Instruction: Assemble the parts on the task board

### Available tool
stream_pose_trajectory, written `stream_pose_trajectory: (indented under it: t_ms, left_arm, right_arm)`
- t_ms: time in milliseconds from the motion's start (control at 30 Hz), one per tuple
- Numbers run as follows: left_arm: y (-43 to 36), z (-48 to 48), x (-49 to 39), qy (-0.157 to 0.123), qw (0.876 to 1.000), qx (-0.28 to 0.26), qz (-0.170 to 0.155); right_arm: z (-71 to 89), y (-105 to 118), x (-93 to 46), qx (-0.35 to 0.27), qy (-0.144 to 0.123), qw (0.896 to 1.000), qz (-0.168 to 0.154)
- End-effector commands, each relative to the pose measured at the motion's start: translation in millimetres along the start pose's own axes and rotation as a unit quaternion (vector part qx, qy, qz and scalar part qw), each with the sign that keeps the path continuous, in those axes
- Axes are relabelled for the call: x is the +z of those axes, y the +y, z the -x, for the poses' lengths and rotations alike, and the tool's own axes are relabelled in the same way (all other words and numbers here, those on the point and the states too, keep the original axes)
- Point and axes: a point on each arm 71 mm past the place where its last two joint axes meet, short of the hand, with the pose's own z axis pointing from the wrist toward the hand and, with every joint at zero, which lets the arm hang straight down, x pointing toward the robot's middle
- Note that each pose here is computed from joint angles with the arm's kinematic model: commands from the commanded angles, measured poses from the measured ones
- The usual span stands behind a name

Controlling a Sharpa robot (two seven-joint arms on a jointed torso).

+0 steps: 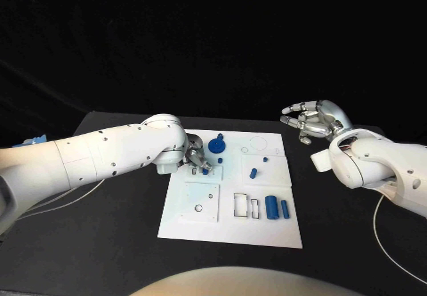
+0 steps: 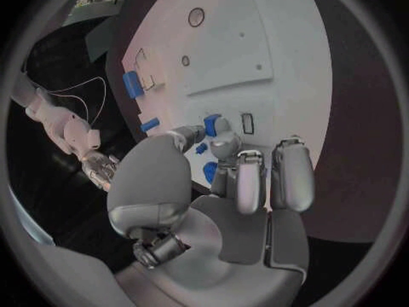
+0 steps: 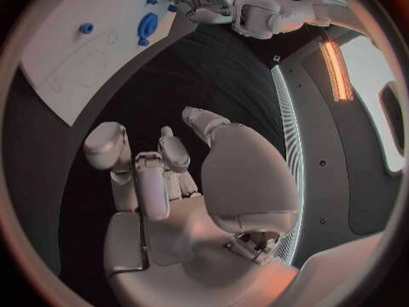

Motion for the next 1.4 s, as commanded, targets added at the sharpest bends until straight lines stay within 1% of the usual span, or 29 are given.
stream_pose_trajectory:
  t_ms: [33, 167, 367, 600, 767, 900, 933, 1033, 1233, 1400]
  left_arm:
    - [-2.0, 0.0, -1.2, 0.001, 1.000, -0.005, -0.008]
    - [-1.2, 2.8, -3.4, -0.005, 1.000, -0.010, -0.009]
    - [-2.2, 10.2, -8.4, -0.016, 1.000, -0.017, -0.014]
    - [-3.8, 16.8, -13.8, -0.021, 0.999, -0.023, -0.020]
    - [-2.7, 23.6, -18.5, -0.024, 0.999, -0.025, -0.022]
    - [1.2, 35.1, -22.9, -0.030, 0.999, -0.028, -0.021]
    - [4.0, 42.1, -24.4, -0.035, 0.999, -0.030, -0.018]
    - [9.4, 52.7, -25.2, -0.043, 0.998, -0.034, -0.012]
    - [17.5, 67.3, -21.1, -0.059, 0.998, -0.038, 0.001]
    - [22.5, 74.6, -16.3, -0.070, 0.997, -0.035, 0.012]
  right_arm:
    - [0.0, 0, -0.2, 0.000, 0.001, 1.000, 0.005]
    - [0.1, -1, -0.2, 0.000, 0.001, 1.000, 0.004]
    - [0.1, -2, 0.0, 0.000, 0.001, 1.000, 0.003]
    - [0.6, -3, -0.1, -0.001, 0.000, 1.000, 0.001]
    - [1.3, -4, -0.3, -0.001, -0.001, 1.000, 0.000]
    - [1.8, -4, -0.4, -0.001, -0.001, 1.000, -0.001]
    - [2.0, -5, -0.5, -0.001, -0.002, 1.000, -0.001]
    - [2.3, -5, -0.6, -0.001, -0.002, 1.000, -0.001]
    - [2.2, -5, -0.5, -0.001, -0.002, 1.000, -0.001]
    - [1.8, -5, -0.3, -0.001, -0.001, 1.000, -0.001]
